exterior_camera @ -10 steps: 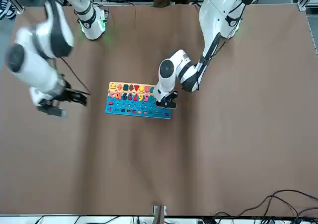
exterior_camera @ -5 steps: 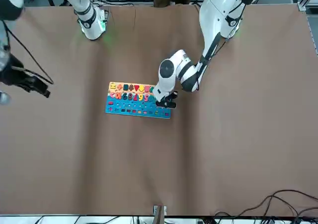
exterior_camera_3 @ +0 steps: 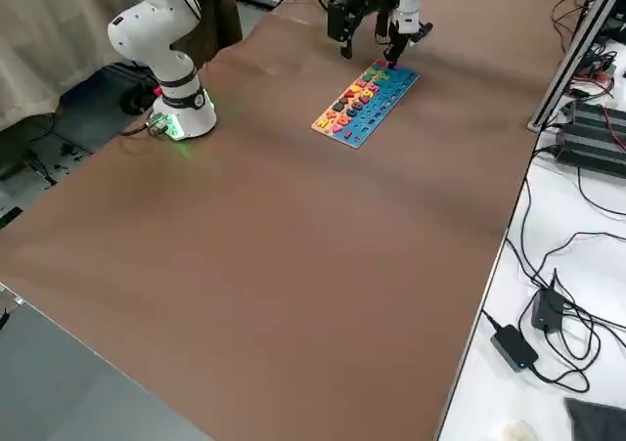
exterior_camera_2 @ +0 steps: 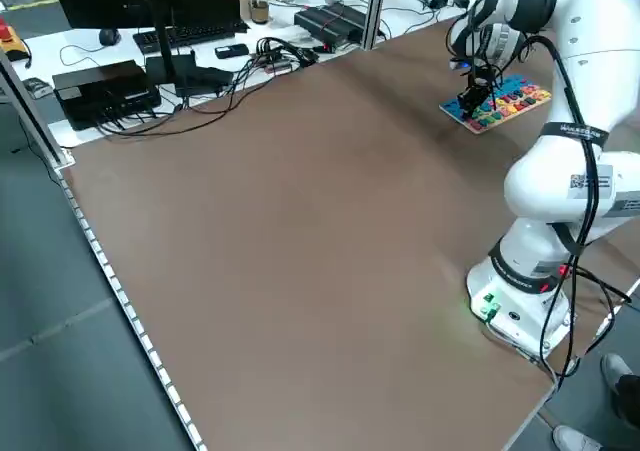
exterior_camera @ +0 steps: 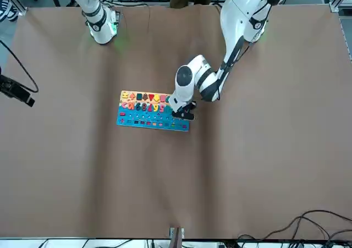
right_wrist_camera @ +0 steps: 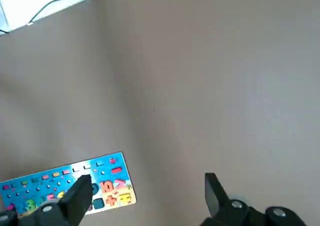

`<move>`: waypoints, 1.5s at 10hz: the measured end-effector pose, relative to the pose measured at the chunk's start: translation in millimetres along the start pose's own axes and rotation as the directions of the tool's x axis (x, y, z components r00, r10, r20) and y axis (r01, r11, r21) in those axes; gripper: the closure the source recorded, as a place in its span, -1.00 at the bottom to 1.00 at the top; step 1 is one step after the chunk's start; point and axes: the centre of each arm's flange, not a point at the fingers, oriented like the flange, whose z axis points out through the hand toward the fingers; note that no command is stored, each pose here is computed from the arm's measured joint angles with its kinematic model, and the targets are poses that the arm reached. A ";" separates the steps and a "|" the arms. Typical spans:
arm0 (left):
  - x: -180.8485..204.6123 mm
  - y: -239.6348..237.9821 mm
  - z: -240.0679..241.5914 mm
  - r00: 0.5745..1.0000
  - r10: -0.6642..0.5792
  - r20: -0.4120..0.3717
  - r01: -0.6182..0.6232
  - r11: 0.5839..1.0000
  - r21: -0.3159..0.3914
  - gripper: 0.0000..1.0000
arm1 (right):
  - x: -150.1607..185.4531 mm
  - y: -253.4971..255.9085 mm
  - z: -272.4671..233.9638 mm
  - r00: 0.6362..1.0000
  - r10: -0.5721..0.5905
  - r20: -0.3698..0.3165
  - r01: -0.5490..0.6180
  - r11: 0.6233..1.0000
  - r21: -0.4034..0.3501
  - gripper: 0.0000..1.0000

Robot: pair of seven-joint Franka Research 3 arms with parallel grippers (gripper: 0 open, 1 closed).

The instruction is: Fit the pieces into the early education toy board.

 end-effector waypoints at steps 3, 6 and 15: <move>3.4 1.5 0.1 1.000 -0.002 -0.004 0.002 1.000 -0.006 0.73 | -1.4 -3.5 2.1 1.000 -0.007 0.011 0.007 1.000 -0.002 -0.98; 4.4 2.0 0.1 1.000 -0.004 -0.002 0.004 1.000 -0.006 0.73 | -0.4 -5.2 5.6 1.000 -0.010 0.017 0.010 1.000 -0.003 -0.98; 6.9 2.6 3.7 1.000 -0.006 -0.003 0.006 1.000 -0.010 0.33 | 4.1 -4.8 18.9 0.999 -0.007 0.045 0.008 1.000 -0.010 -0.98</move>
